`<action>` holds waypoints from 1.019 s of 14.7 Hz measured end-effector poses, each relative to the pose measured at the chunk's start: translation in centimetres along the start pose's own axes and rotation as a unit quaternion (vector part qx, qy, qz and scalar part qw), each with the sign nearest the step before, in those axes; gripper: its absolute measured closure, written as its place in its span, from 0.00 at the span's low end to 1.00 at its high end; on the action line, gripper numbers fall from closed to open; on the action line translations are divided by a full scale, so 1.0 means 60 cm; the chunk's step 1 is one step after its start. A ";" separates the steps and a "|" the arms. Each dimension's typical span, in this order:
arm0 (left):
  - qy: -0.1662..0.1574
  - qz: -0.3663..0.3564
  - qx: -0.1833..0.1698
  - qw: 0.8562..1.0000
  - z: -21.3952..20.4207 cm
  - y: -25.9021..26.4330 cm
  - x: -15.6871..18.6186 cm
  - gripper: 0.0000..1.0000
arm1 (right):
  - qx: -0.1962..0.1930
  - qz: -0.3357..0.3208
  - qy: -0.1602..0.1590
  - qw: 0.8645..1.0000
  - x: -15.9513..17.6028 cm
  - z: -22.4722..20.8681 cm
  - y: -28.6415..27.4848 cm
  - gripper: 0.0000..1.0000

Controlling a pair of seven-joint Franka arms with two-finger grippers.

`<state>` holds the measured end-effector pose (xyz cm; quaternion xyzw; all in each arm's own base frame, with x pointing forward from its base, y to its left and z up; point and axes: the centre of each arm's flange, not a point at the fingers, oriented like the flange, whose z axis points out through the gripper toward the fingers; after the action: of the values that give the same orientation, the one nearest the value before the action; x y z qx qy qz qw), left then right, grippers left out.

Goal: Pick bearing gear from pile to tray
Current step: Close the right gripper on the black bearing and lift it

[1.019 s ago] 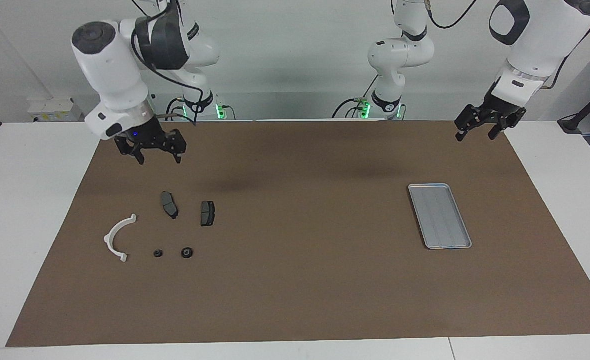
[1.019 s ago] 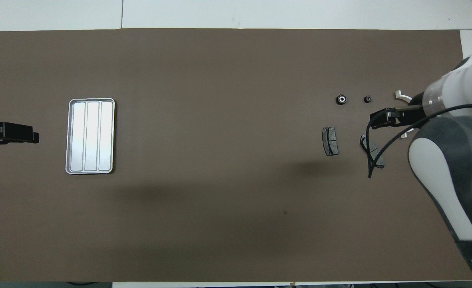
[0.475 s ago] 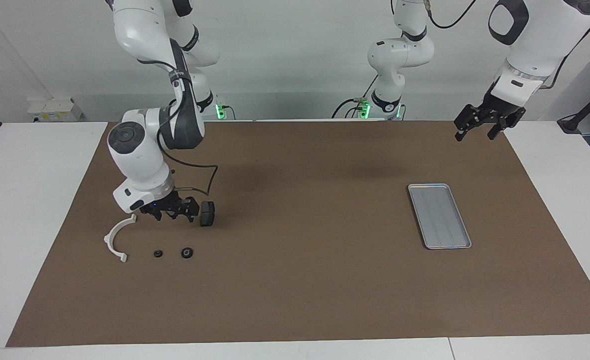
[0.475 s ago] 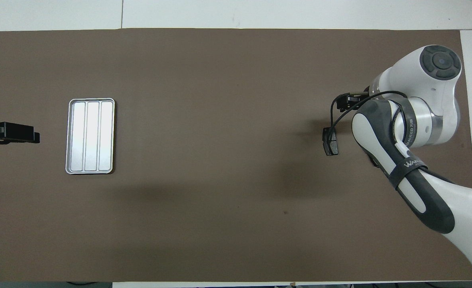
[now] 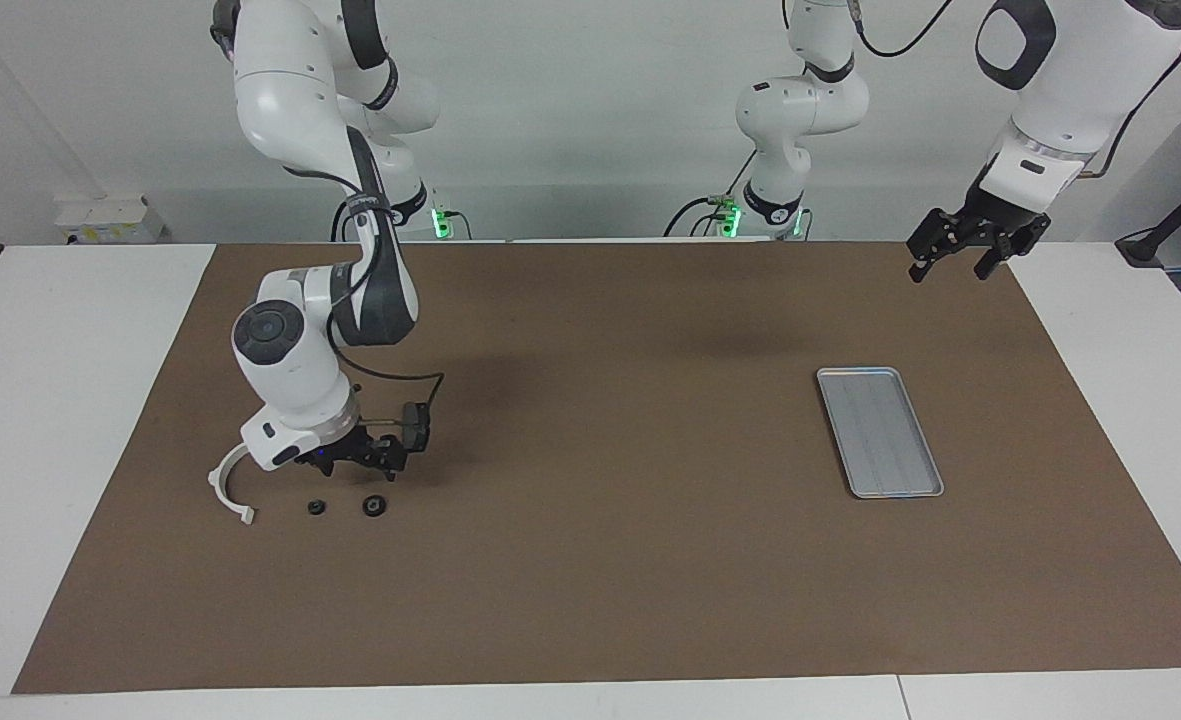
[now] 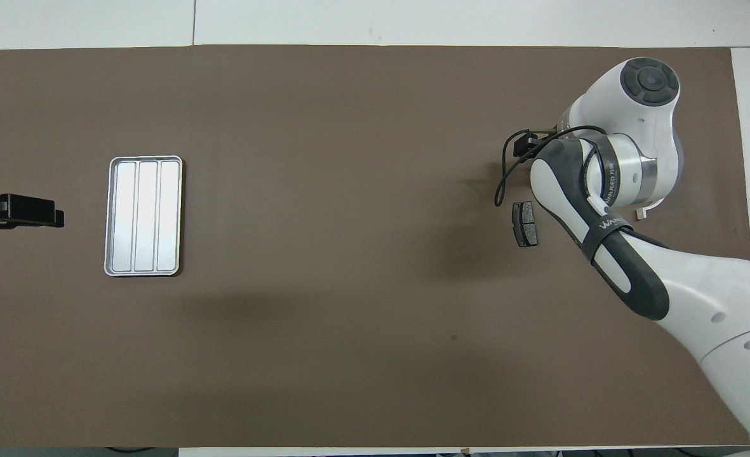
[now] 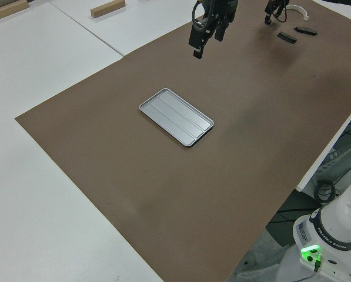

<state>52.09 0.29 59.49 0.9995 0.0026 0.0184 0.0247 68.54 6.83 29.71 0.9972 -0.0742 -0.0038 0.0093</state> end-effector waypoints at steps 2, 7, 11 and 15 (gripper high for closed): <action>0.000 0.000 0.000 1.000 0.000 0.000 0.000 0.00 | -0.005 -0.002 -0.002 1.000 0.005 0.015 -0.003 0.00; 0.000 0.000 0.000 1.000 0.000 0.000 0.000 0.00 | -0.012 -0.008 0.013 1.000 0.015 0.015 0.000 0.10; 0.000 0.000 0.000 1.000 0.000 0.000 0.000 0.00 | -0.009 -0.006 0.027 1.000 0.021 0.011 0.002 0.16; 0.000 0.000 0.000 1.000 0.000 0.000 0.000 0.00 | -0.009 -0.003 0.026 1.000 0.023 0.021 0.009 0.20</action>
<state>52.09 0.28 59.49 0.9995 0.0026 0.0184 0.0247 69.84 6.04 28.48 0.9970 -0.0710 0.0214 0.0201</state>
